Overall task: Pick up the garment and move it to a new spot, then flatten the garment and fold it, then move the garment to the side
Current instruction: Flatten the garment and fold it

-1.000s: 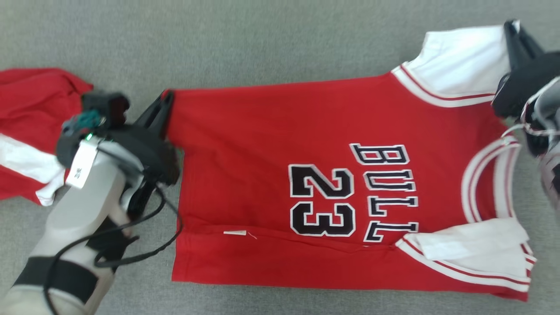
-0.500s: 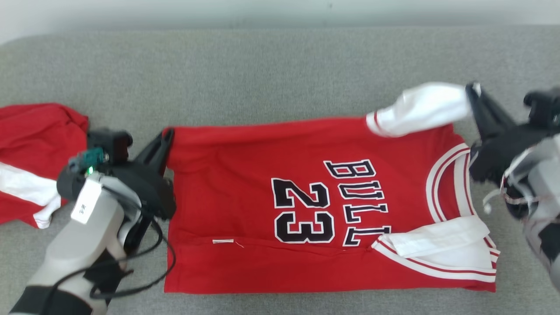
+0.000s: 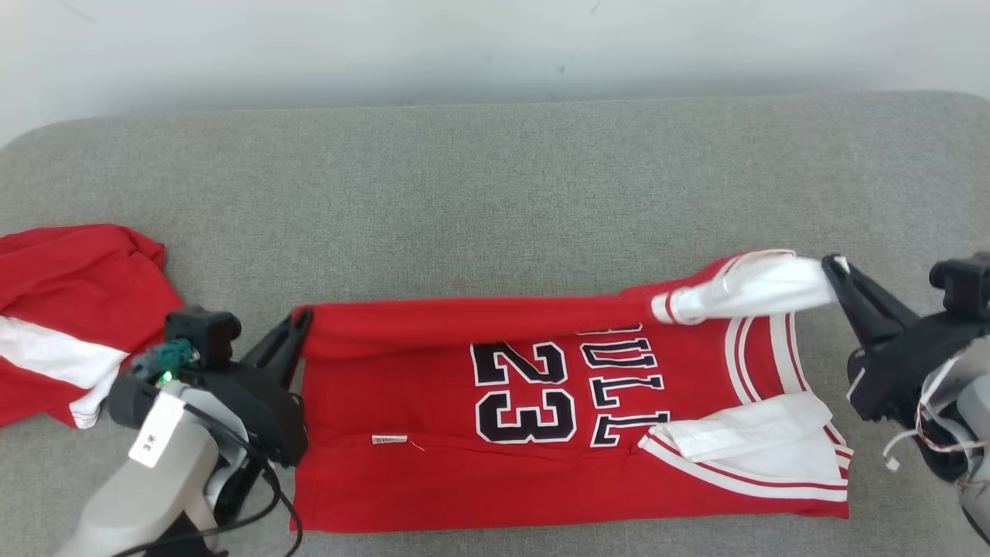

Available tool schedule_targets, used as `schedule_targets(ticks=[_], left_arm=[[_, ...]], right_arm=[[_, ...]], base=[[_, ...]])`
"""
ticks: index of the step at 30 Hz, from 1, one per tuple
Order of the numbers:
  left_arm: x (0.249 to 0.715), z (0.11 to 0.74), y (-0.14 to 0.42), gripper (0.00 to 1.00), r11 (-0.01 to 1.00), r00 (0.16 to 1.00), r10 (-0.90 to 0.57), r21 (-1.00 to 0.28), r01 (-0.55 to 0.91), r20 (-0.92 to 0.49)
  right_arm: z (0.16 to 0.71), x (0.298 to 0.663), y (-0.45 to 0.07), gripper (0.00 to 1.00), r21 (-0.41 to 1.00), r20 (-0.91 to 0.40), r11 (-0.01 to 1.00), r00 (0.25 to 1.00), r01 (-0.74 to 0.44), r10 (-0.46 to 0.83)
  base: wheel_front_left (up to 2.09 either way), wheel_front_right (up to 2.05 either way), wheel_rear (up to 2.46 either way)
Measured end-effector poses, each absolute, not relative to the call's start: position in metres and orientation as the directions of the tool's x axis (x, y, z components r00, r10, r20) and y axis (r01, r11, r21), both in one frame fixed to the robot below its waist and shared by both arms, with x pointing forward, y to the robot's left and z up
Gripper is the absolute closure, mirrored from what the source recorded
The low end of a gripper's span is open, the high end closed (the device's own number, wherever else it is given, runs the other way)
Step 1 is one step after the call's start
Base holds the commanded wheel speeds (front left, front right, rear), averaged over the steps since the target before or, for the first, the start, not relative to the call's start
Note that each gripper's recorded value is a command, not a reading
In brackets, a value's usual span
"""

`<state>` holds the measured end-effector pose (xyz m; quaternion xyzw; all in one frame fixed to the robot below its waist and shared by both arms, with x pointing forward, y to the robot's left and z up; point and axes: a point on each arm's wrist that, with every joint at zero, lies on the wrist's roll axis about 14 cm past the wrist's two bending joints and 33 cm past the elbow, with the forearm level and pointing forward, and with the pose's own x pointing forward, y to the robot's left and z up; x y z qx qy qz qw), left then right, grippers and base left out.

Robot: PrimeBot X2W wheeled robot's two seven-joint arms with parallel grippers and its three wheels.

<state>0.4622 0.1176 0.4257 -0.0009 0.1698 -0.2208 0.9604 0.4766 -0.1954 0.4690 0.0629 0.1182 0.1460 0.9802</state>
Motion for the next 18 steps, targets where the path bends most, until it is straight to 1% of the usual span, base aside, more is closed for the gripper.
schedule_targets(ticks=[6,12,18], left_arm=[[0.447,0.416,0.109,1.0,0.89,0.824,-0.451,-0.098,0.446,-0.343],[0.44,0.412,0.11,1.0,0.89,0.82,-0.45,-0.106,0.443,-0.353],[0.424,0.4,0.106,1.0,0.884,0.801,-0.461,-0.117,0.453,-0.382]], right_arm=[[0.458,0.461,-0.193,1.0,0.194,-0.25,0.941,0.913,-0.279,0.322],[0.44,0.444,-0.179,1.0,0.224,-0.311,0.924,0.875,-0.311,0.37],[0.425,0.429,-0.178,1.0,0.234,-0.372,0.918,0.843,-0.32,0.389]], base=[[0.0,0.0,0.0],[0.0,0.0,0.0],[0.0,0.0,0.0]])
